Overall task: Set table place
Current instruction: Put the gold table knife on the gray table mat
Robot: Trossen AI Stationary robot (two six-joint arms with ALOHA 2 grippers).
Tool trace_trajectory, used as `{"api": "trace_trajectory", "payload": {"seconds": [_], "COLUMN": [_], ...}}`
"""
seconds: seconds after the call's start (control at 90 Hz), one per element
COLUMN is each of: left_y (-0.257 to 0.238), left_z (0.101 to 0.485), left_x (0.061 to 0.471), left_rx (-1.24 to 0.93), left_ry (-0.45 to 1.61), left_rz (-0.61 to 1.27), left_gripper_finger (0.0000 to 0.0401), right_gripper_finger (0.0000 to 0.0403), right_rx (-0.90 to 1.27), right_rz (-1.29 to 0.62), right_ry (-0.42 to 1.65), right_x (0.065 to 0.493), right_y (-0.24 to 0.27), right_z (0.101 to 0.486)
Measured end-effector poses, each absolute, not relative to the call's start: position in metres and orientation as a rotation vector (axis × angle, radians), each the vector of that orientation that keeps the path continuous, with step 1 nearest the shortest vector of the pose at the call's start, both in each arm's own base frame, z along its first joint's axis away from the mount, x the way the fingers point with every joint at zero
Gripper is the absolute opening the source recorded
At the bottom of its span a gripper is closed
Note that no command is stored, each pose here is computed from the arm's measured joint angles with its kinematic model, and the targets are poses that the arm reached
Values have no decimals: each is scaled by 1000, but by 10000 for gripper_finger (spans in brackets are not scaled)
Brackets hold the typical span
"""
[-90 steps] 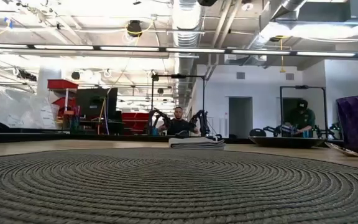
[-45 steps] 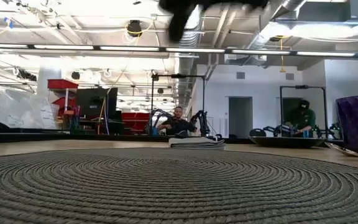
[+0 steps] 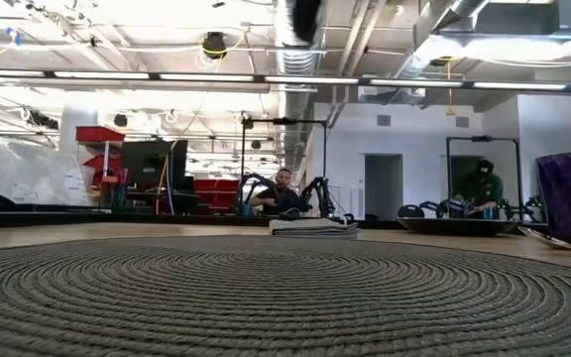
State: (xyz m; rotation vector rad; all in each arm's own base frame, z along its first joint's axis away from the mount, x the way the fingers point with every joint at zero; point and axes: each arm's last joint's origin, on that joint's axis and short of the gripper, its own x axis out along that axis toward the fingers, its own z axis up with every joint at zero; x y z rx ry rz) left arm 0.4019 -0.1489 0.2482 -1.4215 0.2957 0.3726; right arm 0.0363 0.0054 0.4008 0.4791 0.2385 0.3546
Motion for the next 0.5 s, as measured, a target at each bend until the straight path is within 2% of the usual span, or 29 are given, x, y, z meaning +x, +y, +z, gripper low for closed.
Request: {"api": "trace_trajectory", "payload": {"seconds": [0.067,0.167,0.211,0.278,0.389,0.5], "left_y": [-149,-153,-153,-152,-158,-168], "left_z": [244,267,273,263,224,230], "left_x": [402,409,409,405,390,387], "left_rx": [-1431,-1392,-1397,-1452,-1528,-1636], "left_ry": [306,182,166,260,494,556], "left_rz": [390,181,151,250,518,538], "left_gripper_finger": [0,0,0,0,0,0], "right_gripper_finger": [137,137,137,137,137,136], "right_rx": [480,481,482,482,483,483], "right_rz": [354,355,355,355,354,352], "right_ry": [239,240,240,240,242,242], "right_x": [36,36,36,36,36,36], "right_y": [5,5,5,5,5,5], "right_z": [401,401,401,401,400,400]}}
